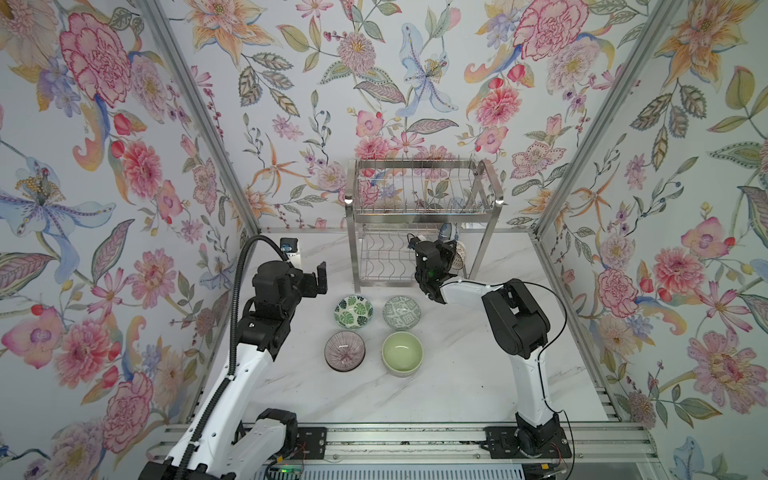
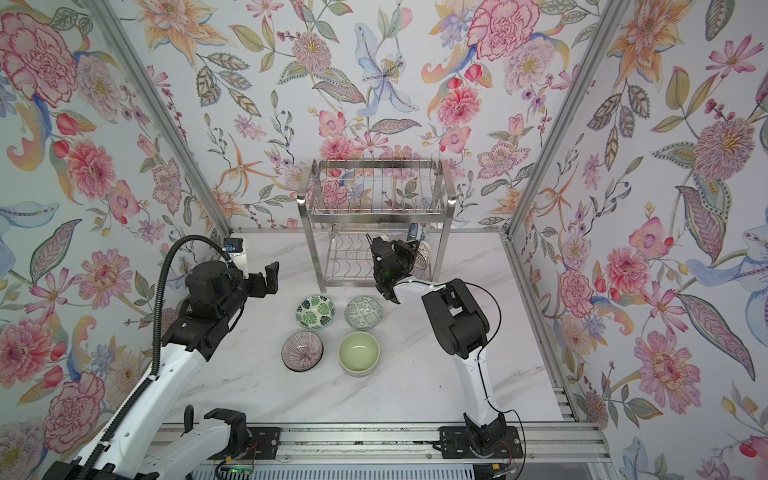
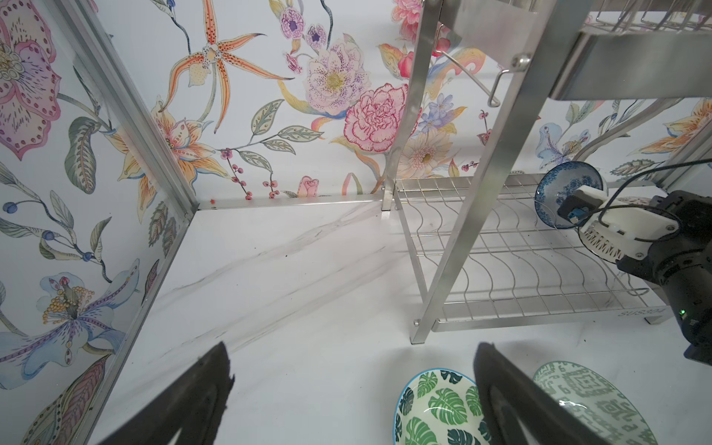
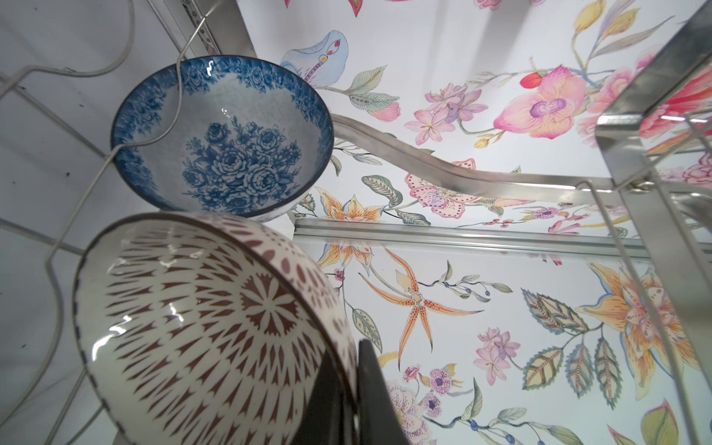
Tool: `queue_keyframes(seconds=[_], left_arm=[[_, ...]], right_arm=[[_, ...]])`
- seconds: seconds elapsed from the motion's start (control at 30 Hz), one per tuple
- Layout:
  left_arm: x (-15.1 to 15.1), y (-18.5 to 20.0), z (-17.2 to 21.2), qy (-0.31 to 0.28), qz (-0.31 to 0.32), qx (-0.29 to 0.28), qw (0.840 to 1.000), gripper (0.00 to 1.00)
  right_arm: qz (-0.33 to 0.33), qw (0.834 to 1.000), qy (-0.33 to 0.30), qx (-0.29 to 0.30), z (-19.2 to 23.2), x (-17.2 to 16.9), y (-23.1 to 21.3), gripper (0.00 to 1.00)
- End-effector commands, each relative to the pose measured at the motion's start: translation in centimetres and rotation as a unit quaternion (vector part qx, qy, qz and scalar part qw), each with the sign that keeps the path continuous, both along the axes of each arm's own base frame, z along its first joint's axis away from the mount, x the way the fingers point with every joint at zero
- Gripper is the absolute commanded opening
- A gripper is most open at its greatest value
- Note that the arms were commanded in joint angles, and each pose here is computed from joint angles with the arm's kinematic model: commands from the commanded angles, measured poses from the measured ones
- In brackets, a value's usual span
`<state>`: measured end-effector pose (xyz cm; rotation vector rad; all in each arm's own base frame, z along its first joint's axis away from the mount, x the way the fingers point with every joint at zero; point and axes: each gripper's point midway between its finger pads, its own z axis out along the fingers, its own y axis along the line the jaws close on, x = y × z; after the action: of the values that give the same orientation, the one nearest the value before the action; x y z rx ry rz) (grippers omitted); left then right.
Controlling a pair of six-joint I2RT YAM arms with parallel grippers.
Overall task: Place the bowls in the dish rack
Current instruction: 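Lower the maroon-patterned bowl upright beside the blue bowl and open the right gripper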
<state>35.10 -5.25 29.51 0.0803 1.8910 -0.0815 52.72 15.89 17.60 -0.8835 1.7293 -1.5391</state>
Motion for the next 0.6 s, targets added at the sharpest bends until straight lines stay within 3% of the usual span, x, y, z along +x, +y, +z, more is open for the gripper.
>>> queue_keyframes(seconds=[0.0, 0.57], left_arm=[[0.1, 0.3, 1.0, -0.012, 0.005, -0.004, 1.000, 0.99], [0.3, 0.2, 0.8, -0.010, 0.003, -0.004, 1.000, 0.99]], right_arm=[[-0.013, 1.000, -0.015, 0.014, -0.1, -0.2, -0.4, 0.00], [-0.024, 1.000, 0.002, 0.003, -1.6, 0.2, -1.4, 0.00]])
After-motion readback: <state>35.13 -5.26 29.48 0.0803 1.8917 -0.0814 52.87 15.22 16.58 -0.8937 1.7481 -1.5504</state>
